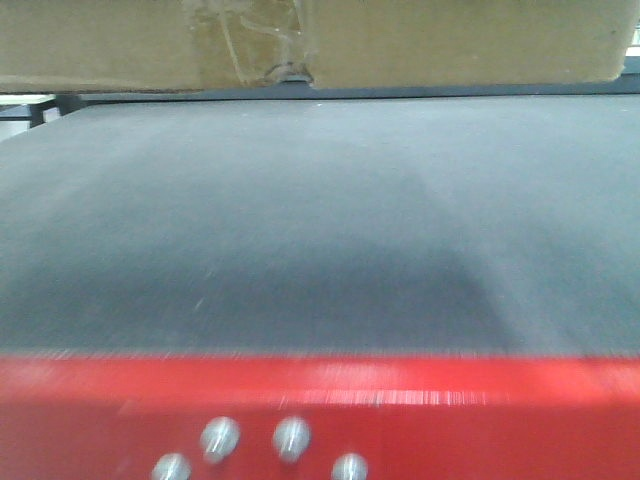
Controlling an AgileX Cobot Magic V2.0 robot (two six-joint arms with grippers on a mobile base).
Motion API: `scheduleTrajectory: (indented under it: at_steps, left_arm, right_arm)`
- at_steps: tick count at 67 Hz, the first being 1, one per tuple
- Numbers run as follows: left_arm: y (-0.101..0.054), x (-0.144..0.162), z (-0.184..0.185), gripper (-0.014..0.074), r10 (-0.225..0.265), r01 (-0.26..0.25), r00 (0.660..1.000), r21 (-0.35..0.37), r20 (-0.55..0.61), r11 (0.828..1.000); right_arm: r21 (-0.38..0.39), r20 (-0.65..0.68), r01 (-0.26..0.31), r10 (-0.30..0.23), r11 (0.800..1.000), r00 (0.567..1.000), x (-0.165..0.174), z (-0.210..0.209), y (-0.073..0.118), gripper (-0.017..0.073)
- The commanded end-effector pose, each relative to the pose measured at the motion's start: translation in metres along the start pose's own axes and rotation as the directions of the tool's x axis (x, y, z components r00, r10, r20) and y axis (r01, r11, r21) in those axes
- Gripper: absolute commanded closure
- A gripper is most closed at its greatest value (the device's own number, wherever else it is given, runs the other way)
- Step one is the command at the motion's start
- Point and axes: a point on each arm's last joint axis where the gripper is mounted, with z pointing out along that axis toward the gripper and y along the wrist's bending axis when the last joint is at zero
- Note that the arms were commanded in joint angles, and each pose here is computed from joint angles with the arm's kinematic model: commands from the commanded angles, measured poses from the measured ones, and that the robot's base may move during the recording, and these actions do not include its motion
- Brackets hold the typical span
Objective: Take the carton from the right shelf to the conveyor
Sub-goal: 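Carry the carton with both grippers while driving to the red conveyor, then lower the carton with both grippers onto the dark grey conveyor belt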
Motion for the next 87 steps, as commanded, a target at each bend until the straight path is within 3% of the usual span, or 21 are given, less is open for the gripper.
scheduleTrajectory:
  at_steps: [1, 87]
  left_arm:
    - [0.0097, -0.0044, -0.0034, 0.0612, 0.024, -0.021, 0.999, -0.079, 0.042, 0.997]
    - [0.0097, -0.0044, -0.0034, 0.0612, 0.024, -0.021, 0.999, -0.079, 0.042, 0.997]
  right_arm:
    - [0.031, 0.041, 0.021, -0.022, 0.999, 0.999, -0.0034, -0.0073, -0.0046, 0.0627]
    - [0.031, 0.041, 0.021, -0.022, 0.999, 0.999, -0.0034, -0.0073, -0.0046, 0.0627]
